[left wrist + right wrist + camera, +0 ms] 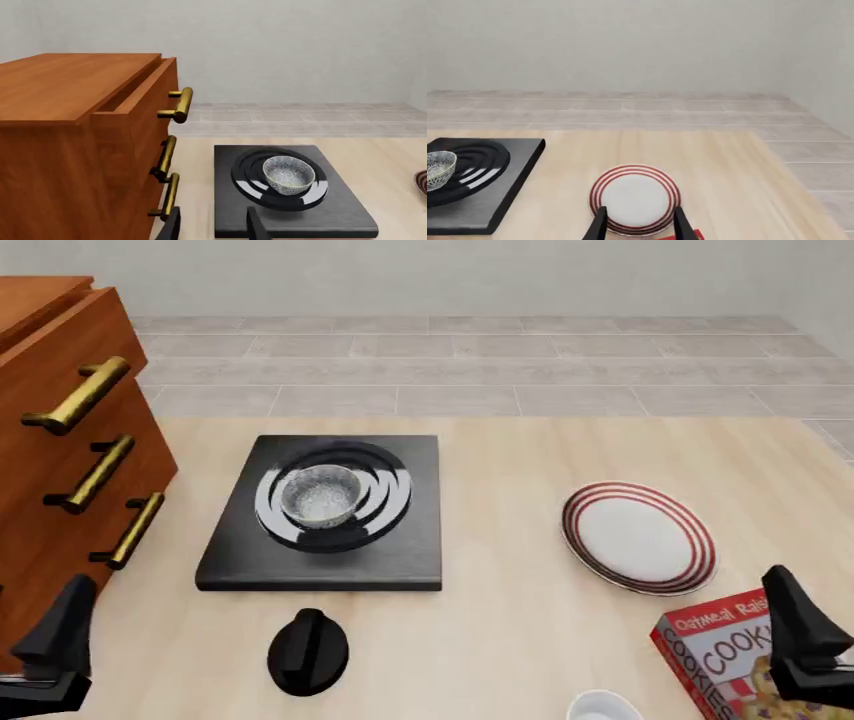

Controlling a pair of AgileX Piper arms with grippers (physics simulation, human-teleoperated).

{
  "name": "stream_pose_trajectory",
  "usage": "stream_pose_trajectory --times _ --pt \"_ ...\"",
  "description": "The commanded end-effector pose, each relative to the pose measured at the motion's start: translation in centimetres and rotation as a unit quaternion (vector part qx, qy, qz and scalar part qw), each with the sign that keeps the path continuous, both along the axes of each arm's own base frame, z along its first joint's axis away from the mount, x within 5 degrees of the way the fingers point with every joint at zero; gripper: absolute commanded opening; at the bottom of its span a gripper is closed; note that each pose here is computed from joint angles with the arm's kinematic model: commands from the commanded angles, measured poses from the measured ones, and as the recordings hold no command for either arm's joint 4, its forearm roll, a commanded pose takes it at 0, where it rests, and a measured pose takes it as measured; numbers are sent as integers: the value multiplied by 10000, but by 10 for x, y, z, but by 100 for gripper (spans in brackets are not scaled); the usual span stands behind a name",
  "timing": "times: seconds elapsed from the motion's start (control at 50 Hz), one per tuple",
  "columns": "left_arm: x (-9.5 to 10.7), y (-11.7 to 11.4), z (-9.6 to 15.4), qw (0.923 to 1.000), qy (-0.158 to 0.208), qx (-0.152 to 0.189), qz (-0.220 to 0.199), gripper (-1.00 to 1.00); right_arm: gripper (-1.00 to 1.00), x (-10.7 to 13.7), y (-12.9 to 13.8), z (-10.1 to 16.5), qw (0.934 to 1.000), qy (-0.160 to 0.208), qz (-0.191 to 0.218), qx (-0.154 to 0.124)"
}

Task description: Pick the akita bowl on the stove and place it on the plate.

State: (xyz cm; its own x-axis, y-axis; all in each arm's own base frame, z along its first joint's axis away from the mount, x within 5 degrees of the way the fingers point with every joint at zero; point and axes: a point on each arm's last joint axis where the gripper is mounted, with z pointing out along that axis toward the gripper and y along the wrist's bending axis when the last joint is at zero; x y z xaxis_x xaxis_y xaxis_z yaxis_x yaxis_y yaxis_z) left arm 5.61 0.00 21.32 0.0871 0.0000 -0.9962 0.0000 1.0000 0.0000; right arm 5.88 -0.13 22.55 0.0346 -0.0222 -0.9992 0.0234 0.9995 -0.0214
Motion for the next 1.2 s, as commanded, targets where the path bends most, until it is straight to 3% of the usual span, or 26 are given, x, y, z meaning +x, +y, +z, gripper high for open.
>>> stream_pose_trajectory --times 0.02,0.06,0.12,0.18,0.22,0.4,0.62,0.66,0.68,0.7,0.76,0.9,0.96,1.08,1.1,1.2 --pt "0 0 0 10000 0 0 0 100 100 -5 1 3 9993 -354 134 81" --pt "0 0 0 10000 0 0 0 100 100 -11 3 22 9987 -423 248 151" --pt "0 0 0 10000 0 0 0 100 100 -11 3 23 9985 -312 321 301" --pt "0 0 0 10000 0 0 0 100 100 -7 4 21 9988 -167 421 162" --pt "0 0 0 10000 0 0 0 100 100 -5 4 23 9985 -155 386 357" --pt "0 0 0 10000 0 0 0 100 100 9 9 42 9976 -103 678 90" --pt "0 0 0 10000 0 0 0 100 100 29 20 60 9926 223 1183 146" --pt "0 0 0 10000 0 0 0 100 100 36 25 60 9906 349 1323 82" --pt "0 0 0 10000 0 0 0 100 100 39 29 60 9880 423 1477 183" --pt "0 0 0 10000 0 0 0 100 100 48 35 65 9852 509 1639 41" --pt "0 0 0 10000 0 0 0 100 100 53 38 68 9844 519 1680 93" --pt "0 0 0 10000 0 0 0 100 100 76 53 66 9793 634 1923 -76" --pt "0 0 0 10000 0 0 0 100 100 86 61 62 9761 760 2036 102" --pt "0 0 0 10000 0 0 0 100 100 97 74 62 9704 829 2263 175" --pt "0 0 0 10000 0 0 0 100 100 146 114 60 9611 994 2577 -59" --pt "0 0 0 10000 0 0 0 100 100 155 121 55 9593 1070 2611 -73"
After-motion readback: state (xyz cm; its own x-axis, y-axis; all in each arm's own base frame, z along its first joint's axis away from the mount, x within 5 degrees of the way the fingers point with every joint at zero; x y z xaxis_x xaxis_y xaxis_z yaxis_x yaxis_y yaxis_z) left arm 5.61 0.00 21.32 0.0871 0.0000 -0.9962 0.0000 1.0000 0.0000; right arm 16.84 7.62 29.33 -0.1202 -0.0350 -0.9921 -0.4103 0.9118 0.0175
